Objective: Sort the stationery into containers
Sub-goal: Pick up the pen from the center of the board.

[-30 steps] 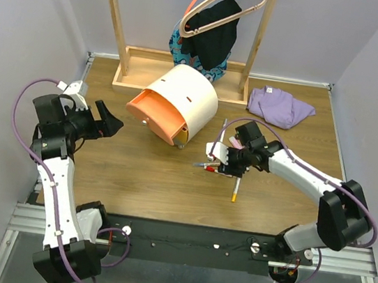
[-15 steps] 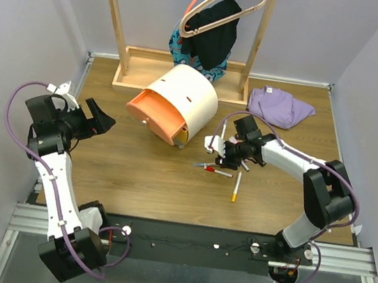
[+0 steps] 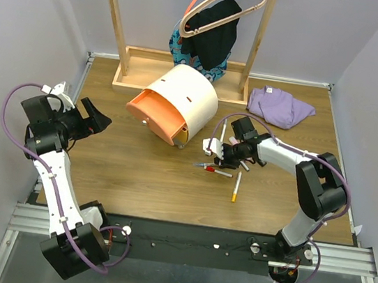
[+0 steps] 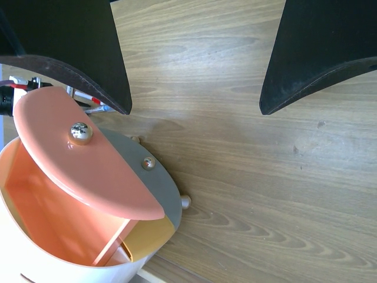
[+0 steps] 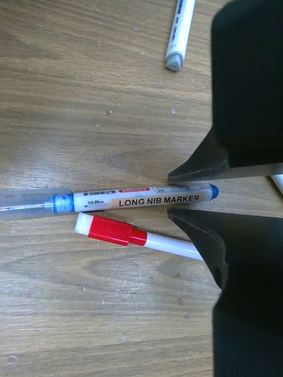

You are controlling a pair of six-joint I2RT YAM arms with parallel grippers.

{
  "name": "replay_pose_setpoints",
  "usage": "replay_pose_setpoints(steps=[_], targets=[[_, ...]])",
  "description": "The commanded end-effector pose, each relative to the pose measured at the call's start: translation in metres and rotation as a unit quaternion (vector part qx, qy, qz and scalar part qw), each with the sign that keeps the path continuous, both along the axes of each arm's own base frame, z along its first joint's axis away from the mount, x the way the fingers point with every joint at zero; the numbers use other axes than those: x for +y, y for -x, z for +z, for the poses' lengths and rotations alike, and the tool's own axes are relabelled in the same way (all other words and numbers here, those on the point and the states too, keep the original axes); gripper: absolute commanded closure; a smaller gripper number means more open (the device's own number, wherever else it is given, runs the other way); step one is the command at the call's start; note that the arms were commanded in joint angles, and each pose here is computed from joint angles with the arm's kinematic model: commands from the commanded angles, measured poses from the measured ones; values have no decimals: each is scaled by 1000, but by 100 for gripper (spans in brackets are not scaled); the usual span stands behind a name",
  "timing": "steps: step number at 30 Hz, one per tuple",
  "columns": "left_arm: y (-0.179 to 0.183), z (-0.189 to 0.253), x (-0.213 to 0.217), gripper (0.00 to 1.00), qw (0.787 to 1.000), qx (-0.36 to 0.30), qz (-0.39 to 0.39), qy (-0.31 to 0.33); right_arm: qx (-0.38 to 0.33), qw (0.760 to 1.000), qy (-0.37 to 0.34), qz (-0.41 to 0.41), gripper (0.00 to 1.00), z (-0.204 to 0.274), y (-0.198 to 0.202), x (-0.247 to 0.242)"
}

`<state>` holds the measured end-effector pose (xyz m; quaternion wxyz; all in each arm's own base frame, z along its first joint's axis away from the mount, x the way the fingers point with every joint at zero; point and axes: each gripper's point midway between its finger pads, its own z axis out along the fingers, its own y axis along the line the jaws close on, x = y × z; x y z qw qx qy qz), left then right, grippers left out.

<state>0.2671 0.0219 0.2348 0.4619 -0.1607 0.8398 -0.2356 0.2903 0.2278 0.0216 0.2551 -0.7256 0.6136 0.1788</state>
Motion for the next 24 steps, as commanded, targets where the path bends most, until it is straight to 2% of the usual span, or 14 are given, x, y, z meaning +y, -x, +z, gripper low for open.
replay_pose_setpoints(steps=[1,7,12,17,24], targets=[[0,1,-1,1,1000,-3,0,11,15,1000,11,7,76,-18,6,-4],[1,4,-9,1,999,-17,-11,30,20,1000,18,1,90,2,15,-12],[-6,9,-12,2,998,-25,-25,50,-25,999,5,-24,92,64,11,-17],[-16,19,-17,2,997,-52,-41,42,-43,999,-12,-31,93,122,34,-29],[-17,34,-31,1,994,-82,-52,50,-80,984,-137,-74,95,242,47,-13]])
